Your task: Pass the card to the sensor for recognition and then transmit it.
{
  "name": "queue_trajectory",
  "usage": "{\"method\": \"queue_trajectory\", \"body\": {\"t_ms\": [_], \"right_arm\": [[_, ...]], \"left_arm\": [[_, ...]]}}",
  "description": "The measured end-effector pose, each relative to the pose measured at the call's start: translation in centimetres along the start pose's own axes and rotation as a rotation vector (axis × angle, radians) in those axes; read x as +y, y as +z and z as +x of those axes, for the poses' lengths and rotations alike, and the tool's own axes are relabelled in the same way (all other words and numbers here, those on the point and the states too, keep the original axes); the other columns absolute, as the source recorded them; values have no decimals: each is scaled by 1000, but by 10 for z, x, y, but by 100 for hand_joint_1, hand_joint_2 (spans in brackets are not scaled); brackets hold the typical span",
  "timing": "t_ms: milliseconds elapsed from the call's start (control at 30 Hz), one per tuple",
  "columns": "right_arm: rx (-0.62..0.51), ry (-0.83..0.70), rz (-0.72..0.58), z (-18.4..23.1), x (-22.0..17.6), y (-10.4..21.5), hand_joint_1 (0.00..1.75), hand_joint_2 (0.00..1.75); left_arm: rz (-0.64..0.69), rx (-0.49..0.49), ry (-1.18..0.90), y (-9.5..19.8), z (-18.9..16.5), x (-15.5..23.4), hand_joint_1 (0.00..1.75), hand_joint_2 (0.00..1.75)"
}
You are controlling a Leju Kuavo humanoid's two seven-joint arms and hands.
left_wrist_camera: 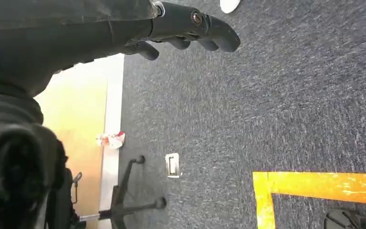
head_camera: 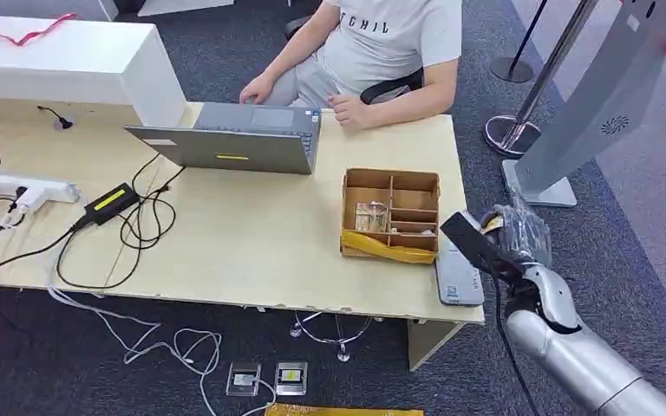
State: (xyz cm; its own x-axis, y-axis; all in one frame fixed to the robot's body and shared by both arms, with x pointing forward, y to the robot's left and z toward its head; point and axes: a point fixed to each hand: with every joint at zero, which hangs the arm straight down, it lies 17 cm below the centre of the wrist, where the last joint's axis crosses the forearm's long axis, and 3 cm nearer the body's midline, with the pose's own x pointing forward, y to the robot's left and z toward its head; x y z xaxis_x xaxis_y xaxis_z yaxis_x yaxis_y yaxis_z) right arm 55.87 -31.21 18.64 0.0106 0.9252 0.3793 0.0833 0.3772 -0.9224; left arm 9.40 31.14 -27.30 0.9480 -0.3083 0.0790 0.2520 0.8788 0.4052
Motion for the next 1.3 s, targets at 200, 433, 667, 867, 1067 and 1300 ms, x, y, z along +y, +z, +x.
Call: {"method": "queue_trajectory", "body": {"t_ms": [200,433,667,867,1067,1300], "right_arm": [[-92,5,-157,68,-112,-33,175,175],[-123,-12,-204,87,-140,-36,175,175],[-261,7,-228,142,-141,-39,175,175],[-289,18,-175,154,-108,-39,175,175],[-281,31,-142,154,-88,-40,175,175],[-263,41,-111,147,-69,-40,175,175]], "left_arm": [[2,-14,-33,0,1,0,0,0],[2,-14,-39,0,1,0,0,0],[0,-14,-35,1,2,-2,0,0],[-1,5,-34,1,-1,-2,0,0],[0,5,-37,1,-2,-2,0,0],[2,4,-35,1,-1,-2,0,0]]}}
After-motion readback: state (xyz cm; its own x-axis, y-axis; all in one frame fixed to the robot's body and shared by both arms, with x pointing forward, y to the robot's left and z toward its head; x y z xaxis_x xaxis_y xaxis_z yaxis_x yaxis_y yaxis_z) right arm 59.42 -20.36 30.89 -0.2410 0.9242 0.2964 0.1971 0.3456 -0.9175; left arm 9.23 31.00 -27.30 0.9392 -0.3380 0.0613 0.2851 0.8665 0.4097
